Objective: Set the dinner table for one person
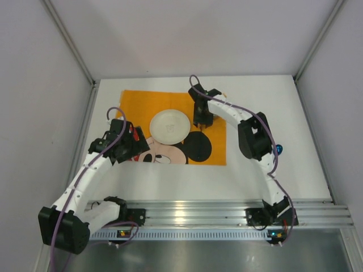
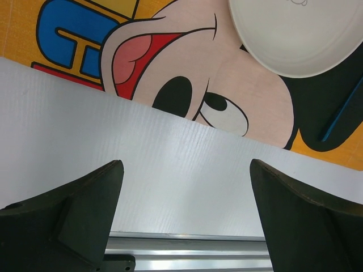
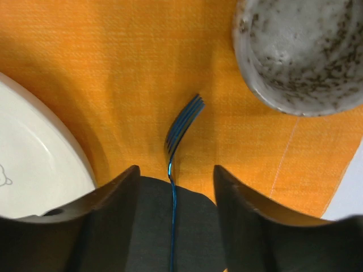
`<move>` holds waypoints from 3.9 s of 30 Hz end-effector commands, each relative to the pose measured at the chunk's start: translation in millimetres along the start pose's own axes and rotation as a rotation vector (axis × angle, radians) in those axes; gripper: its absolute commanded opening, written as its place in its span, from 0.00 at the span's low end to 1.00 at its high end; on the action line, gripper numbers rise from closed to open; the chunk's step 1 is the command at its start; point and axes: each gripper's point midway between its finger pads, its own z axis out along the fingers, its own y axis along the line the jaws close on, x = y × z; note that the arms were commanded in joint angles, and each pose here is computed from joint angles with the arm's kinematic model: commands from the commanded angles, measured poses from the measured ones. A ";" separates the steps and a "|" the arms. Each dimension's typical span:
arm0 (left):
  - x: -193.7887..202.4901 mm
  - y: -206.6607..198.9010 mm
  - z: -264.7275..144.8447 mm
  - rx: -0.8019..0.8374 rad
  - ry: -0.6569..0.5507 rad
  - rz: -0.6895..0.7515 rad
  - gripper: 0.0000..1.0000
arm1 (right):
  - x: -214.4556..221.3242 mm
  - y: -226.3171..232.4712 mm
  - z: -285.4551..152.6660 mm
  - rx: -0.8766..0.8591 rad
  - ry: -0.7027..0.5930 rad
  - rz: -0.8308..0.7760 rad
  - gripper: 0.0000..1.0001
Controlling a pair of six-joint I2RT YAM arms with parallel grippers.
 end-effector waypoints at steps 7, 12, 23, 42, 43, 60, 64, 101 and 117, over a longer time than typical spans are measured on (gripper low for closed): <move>-10.2 -4.4 -10.6 0.013 -0.031 0.020 0.99 | -27.1 20.0 -48.4 -0.051 -0.100 -0.047 0.92; -12.8 -4.8 -13.7 0.021 -0.048 0.036 0.99 | -25.1 -58.3 -124.0 0.051 -0.221 -0.009 0.98; -14.6 -5.1 -12.7 0.030 -0.066 0.044 0.99 | 129.2 -299.6 -94.9 0.184 0.040 0.558 0.96; -15.9 -0.1 -11.3 -0.005 -0.070 0.029 0.98 | 133.2 -355.2 -25.0 0.266 0.133 0.636 0.28; -15.4 0.2 -11.7 -0.007 -0.068 0.029 0.98 | 134.8 -355.4 -22.0 0.265 0.137 0.639 0.25; -32.7 -0.6 -23.5 -0.039 -0.106 0.034 0.98 | 5.8 -231.6 -124.4 0.069 -0.184 0.383 0.00; -44.8 1.2 -40.8 -0.062 -0.148 0.033 0.99 | -14.9 -101.9 -156.0 -0.166 -0.199 0.250 0.00; -27.1 22.9 -104.3 -0.115 -0.102 0.052 0.98 | -2.5 308.7 -53.3 -0.991 -0.087 0.091 0.46; -99.3 -5.6 -94.1 -0.103 -0.308 0.110 0.98 | -63.1 173.1 -275.3 -0.916 -0.548 -0.254 1.00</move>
